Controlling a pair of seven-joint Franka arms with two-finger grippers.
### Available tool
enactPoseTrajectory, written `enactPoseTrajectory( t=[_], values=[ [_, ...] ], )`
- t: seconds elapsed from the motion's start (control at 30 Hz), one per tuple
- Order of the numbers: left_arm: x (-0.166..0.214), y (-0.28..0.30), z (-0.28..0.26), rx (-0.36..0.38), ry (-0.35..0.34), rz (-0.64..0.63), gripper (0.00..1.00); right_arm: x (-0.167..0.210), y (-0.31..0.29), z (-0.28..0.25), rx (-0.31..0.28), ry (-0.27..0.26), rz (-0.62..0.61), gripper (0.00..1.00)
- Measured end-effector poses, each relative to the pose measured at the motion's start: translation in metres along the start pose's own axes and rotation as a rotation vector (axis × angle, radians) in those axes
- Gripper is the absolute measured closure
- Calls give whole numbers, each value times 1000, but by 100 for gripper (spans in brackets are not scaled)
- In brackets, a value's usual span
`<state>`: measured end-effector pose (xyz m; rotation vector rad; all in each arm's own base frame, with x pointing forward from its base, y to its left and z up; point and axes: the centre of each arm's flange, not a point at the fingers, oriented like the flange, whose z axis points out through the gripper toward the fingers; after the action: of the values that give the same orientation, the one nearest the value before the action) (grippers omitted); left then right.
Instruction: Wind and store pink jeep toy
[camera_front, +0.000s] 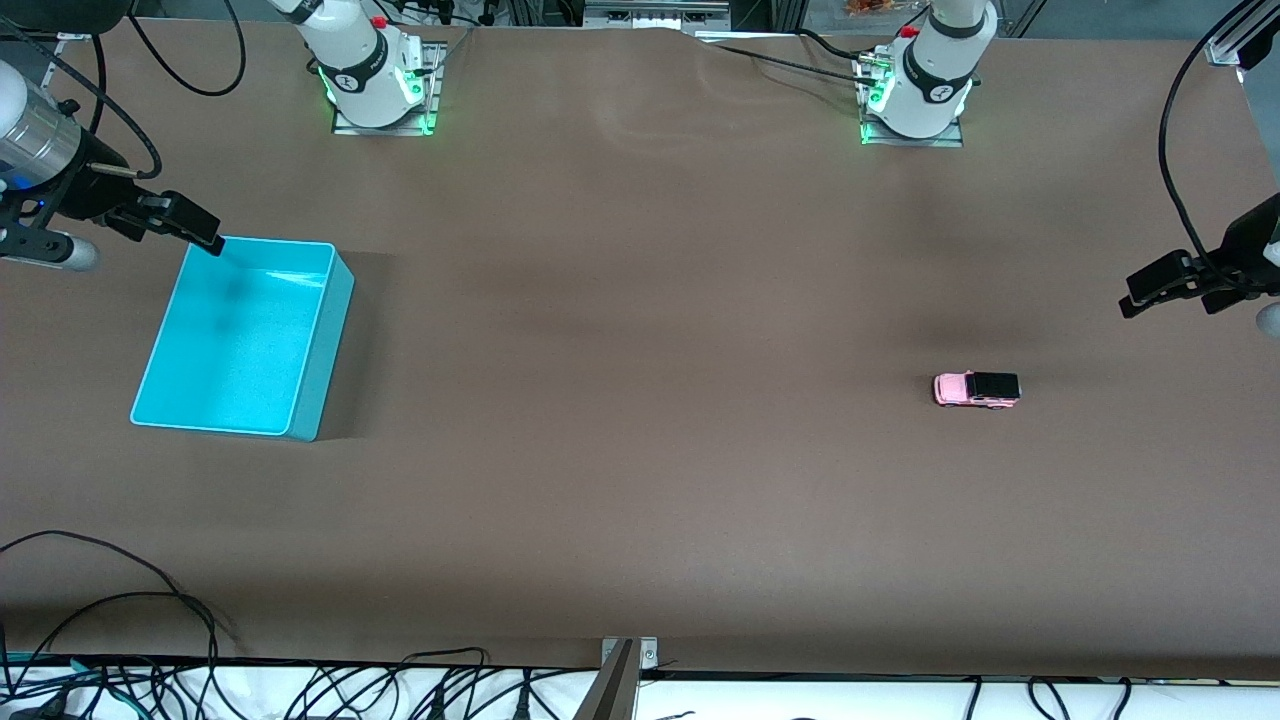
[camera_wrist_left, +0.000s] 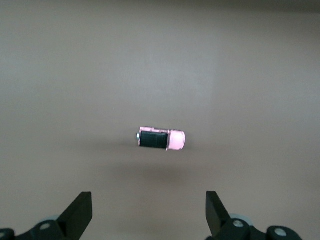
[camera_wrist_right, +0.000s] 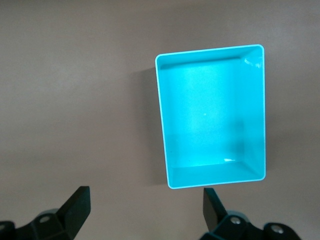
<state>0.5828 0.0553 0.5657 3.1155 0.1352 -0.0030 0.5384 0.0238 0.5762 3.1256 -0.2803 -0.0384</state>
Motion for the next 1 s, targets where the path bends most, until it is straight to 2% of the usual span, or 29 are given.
enactPoseTrajectory(
  t=[0.33,1.0],
  values=[
    [-8,-2,11,38,-75,8,0,-1,0,-1,-1,-4,0,0],
    [-8,0,12,41,-78,12,0,-1,1,-1,-2,-7,0,0]
  ],
)
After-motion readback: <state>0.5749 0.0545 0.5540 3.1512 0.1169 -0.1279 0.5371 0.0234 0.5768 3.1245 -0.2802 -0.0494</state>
